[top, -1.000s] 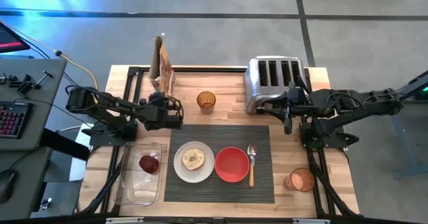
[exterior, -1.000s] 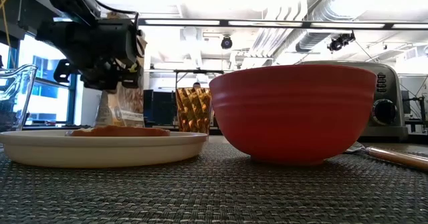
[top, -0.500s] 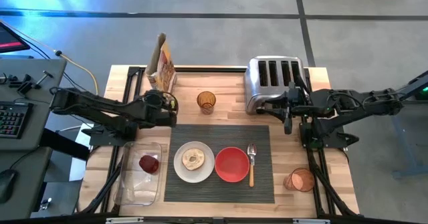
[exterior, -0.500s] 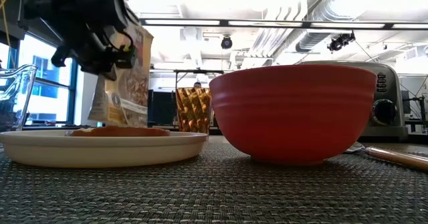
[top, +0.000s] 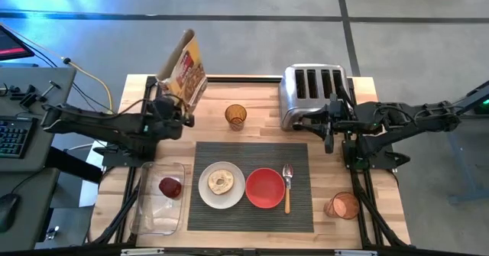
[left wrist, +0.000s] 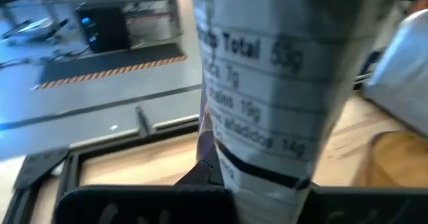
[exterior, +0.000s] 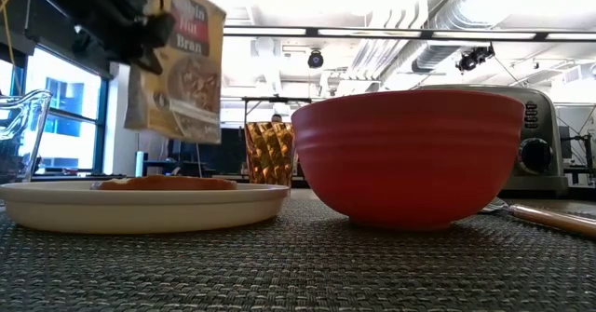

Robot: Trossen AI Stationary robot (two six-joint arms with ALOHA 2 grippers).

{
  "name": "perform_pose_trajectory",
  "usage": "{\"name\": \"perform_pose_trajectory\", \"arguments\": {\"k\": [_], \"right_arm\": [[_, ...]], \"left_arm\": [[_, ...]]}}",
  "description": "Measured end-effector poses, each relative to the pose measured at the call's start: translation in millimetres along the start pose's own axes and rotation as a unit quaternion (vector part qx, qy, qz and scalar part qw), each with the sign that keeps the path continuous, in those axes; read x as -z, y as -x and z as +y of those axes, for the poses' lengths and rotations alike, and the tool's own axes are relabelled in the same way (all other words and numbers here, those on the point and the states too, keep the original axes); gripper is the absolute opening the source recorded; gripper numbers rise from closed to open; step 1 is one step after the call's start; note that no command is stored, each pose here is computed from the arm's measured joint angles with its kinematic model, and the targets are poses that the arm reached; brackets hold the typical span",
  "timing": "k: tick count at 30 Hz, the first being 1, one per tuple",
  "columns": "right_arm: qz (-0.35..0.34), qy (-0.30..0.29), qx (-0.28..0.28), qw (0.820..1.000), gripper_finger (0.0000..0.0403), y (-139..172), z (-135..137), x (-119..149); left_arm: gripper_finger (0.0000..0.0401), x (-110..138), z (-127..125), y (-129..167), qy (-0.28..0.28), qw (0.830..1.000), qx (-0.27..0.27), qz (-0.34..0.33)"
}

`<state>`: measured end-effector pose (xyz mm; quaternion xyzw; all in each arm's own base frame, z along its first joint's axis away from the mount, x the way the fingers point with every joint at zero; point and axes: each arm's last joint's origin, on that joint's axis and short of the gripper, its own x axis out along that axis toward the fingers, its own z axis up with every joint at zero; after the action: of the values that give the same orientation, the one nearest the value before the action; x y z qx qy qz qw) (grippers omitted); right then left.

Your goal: Arrange a breakfast setting

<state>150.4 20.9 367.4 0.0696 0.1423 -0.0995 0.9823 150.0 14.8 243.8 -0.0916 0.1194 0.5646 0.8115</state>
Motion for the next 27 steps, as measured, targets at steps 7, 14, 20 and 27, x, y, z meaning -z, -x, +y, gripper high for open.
{"name": "perform_pose_trajectory", "arguments": {"k": [7,14,20,27], "right_arm": [[0.000,0.000,0.000,1.000,0.0154,0,0,0],[0.000,0.000,0.000,1.000,0.0154,0,0,0],[0.000,0.000,0.000,1.000,0.0154,0,0,0],[0.000,0.000,0.000,1.000,0.0154,0,0,0]], "left_arm": [[0.0000,-39,8,19,-0.039,0.997,0.051,-0.033],[0.0000,-85,10,36,-0.097,0.989,0.100,-0.052],[0.0000,-112,10,47,-0.139,0.973,0.176,-0.059],[0.0000,-137,2,58,-0.159,0.944,0.283,-0.059]]}}
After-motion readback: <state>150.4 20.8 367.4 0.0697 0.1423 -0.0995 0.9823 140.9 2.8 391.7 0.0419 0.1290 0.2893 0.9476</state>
